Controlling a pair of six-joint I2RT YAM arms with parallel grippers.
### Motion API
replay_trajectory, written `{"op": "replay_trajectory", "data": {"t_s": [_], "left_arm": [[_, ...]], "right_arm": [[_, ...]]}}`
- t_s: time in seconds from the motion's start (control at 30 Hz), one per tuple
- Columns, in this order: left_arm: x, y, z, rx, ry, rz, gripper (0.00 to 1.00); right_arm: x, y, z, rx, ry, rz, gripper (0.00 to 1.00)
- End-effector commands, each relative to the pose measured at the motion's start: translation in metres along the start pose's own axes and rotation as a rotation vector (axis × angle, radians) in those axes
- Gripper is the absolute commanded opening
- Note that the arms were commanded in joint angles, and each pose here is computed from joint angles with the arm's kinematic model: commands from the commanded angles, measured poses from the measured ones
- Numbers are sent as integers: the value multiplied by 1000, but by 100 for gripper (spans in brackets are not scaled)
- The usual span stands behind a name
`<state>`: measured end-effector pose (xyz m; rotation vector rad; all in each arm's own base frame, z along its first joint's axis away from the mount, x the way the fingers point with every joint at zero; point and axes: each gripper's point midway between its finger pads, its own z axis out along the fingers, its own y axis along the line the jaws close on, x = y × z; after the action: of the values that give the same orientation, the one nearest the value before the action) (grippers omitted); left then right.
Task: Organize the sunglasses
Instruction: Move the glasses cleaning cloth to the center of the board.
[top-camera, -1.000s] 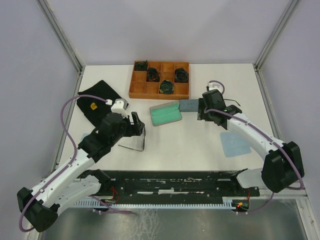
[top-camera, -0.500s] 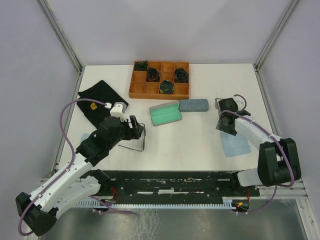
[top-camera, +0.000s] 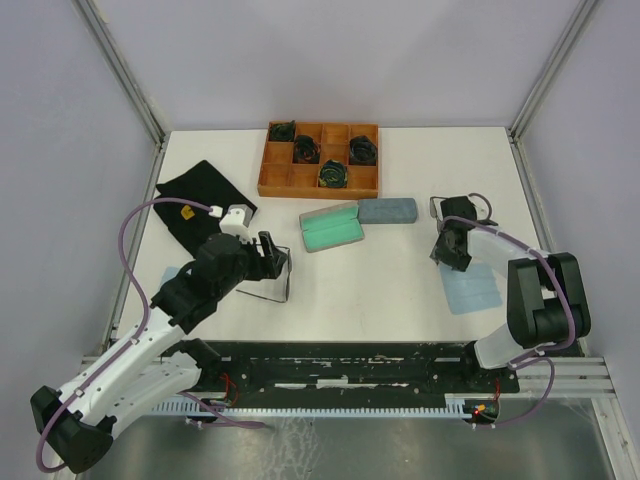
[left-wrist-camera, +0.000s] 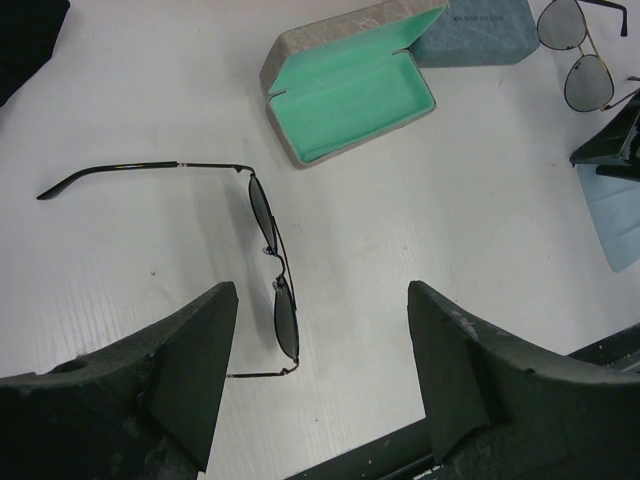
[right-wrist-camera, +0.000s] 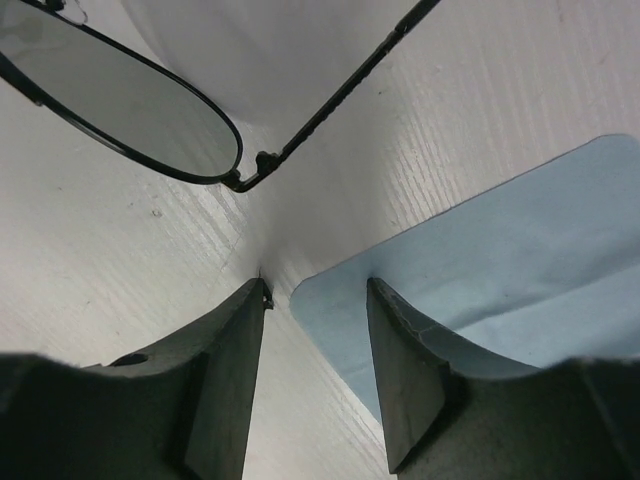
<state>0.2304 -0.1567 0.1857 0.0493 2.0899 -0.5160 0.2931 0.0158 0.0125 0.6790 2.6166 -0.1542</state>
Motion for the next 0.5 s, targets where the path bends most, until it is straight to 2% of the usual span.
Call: {"op": "replay_trajectory", "data": {"t_s": [0.0,0.2,0.4,0.47], "left_arm": [[-11,-9,-1,36,-37,-25,76],[-12,-8,-1,35,-38,-21,74],[-11,-10,-3,44,-37,-25,73],[-11,-9,-3,41,-37,-27,73]], "right_arm": [[13,1,12,-25,44,25,53],[24,1,16,-33,90,15,41],[38,3,13,-65,153,-14,23],[42,4,10,-82,167,-18,13]]}}
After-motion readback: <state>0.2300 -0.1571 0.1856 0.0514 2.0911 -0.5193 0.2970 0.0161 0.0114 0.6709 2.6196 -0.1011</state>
